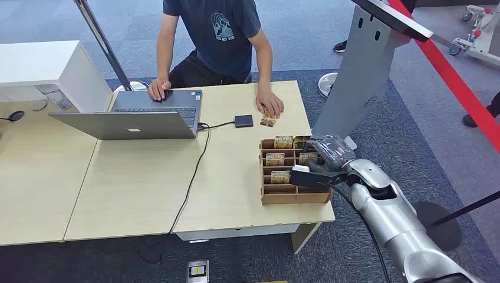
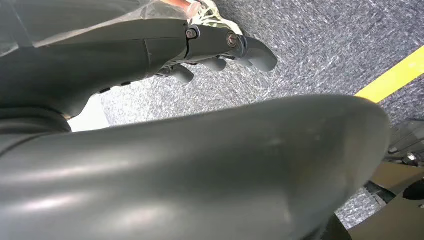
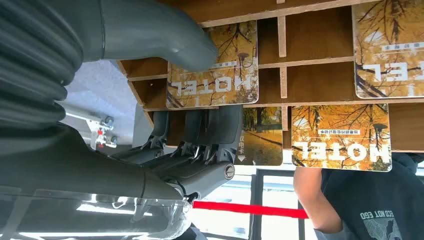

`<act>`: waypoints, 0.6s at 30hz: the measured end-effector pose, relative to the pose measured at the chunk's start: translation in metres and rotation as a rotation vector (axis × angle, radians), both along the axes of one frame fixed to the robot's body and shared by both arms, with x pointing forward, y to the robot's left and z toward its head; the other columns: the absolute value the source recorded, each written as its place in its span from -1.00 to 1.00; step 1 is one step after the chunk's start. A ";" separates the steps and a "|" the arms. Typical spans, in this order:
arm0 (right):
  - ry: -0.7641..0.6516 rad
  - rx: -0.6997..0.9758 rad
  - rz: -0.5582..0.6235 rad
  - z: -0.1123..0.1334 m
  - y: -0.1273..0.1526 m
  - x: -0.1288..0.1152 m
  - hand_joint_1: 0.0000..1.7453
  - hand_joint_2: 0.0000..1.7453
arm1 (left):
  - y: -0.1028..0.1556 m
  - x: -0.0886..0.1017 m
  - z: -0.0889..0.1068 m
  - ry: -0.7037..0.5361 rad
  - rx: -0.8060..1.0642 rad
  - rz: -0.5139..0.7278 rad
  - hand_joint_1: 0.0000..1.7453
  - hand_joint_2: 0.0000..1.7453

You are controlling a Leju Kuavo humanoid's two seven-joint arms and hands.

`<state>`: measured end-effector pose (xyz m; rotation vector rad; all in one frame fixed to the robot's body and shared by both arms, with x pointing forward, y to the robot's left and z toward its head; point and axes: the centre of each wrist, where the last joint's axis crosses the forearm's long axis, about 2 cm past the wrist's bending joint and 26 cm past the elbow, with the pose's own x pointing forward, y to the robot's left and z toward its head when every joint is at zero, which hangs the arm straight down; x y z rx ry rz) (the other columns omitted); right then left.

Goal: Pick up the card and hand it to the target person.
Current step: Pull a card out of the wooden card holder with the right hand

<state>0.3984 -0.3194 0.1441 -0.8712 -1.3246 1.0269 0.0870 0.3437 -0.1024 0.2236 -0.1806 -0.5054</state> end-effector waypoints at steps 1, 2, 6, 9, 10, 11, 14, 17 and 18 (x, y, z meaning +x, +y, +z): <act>0.001 0.000 -0.001 0.000 0.000 0.000 0.11 1.00 | 0.000 0.000 0.000 0.000 0.000 0.000 -1.00 -1.00; 0.001 0.001 -0.001 0.000 0.000 0.000 0.11 1.00 | 0.000 0.000 0.000 0.000 0.000 0.000 -1.00 -1.00; -0.001 0.003 -0.002 0.001 -0.001 0.001 0.18 1.00 | 0.000 0.000 0.000 0.000 0.000 0.000 -1.00 -1.00; -0.001 0.008 -0.004 0.001 0.000 0.001 0.45 1.00 | 0.000 0.000 0.000 0.001 0.000 -0.001 -1.00 -1.00; -0.001 0.010 -0.005 0.001 0.000 0.001 0.56 1.00 | 0.000 0.000 0.000 0.001 0.000 -0.002 -1.00 -1.00; -0.002 0.014 -0.006 0.001 0.000 0.001 0.59 1.00 | 0.000 0.000 0.000 0.001 0.000 -0.003 -1.00 -1.00; -0.003 0.033 -0.013 0.002 -0.002 0.002 0.71 1.00 | 0.000 0.000 0.000 0.002 0.001 -0.012 -1.00 -1.00; -0.008 0.054 -0.024 0.004 -0.005 0.002 0.78 1.00 | 0.000 -0.001 0.000 0.002 0.002 -0.019 -1.00 -1.00; -0.012 0.060 -0.028 0.005 -0.006 0.003 0.80 1.00 | 0.000 -0.001 0.000 0.002 0.002 -0.019 -1.00 -1.00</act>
